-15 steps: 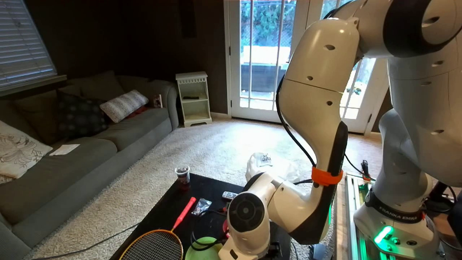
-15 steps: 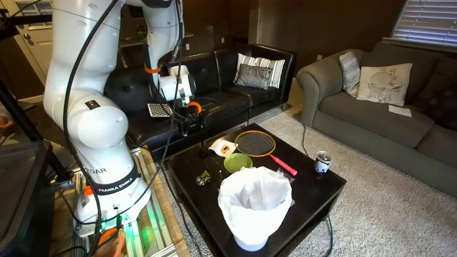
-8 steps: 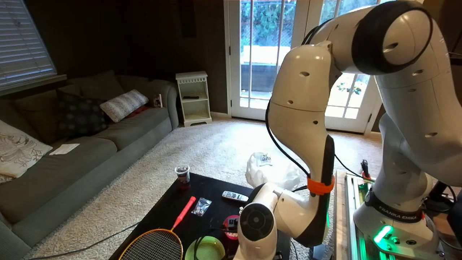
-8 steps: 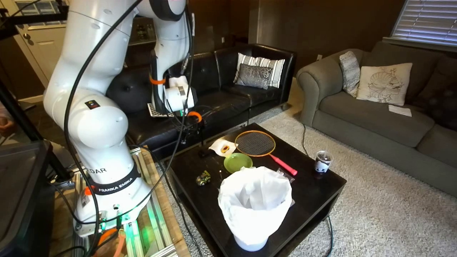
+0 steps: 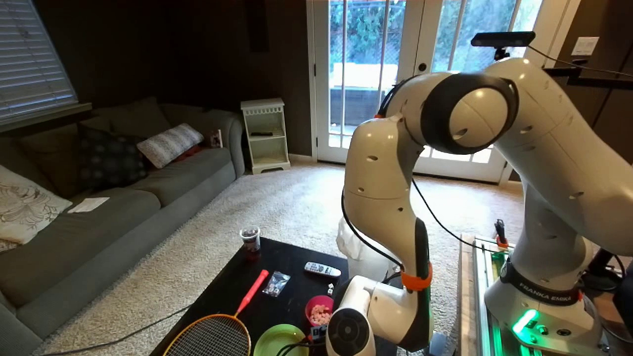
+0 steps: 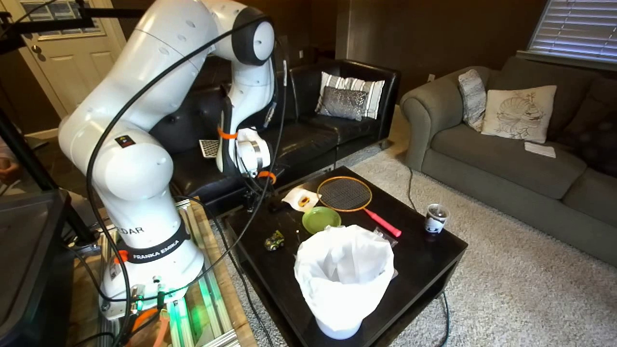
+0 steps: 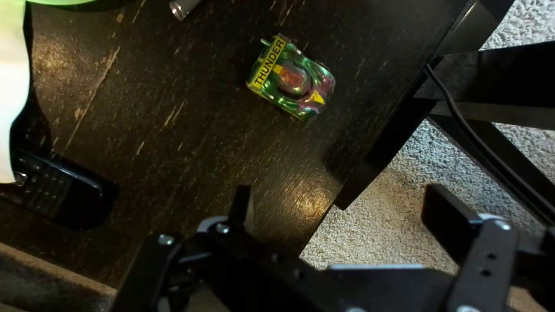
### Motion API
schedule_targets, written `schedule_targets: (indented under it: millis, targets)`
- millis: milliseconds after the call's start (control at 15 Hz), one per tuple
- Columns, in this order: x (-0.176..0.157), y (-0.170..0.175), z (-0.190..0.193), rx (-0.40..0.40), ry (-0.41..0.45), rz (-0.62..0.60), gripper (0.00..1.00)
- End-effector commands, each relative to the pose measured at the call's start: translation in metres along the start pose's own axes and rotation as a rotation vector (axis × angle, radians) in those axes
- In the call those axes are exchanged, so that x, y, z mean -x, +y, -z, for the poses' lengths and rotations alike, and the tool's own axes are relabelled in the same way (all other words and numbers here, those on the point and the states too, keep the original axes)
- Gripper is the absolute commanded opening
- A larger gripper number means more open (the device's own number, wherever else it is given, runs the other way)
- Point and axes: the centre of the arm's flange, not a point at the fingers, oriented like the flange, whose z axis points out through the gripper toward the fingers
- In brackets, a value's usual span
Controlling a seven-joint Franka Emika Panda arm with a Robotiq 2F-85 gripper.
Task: Rotate the toy car.
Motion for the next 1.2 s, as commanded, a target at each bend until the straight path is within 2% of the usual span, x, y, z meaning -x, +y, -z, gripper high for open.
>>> schedule_targets:
  millis: [0, 267, 333, 667, 1133]
  targets:
    - [-0.007, 0.019, -0.043, 0.017, 0.001, 0.062, 1.00]
    - [-0.006, 0.024, -0.069, 0.007, 0.011, 0.100, 1.00]
    - [-0.006, 0.014, -0.051, -0.004, 0.004, 0.066, 1.00]
    - [-0.005, 0.018, -0.063, -0.009, 0.011, 0.072, 1.00]
    - [0.014, -0.001, -0.092, 0.079, 0.040, 0.155, 1.00]
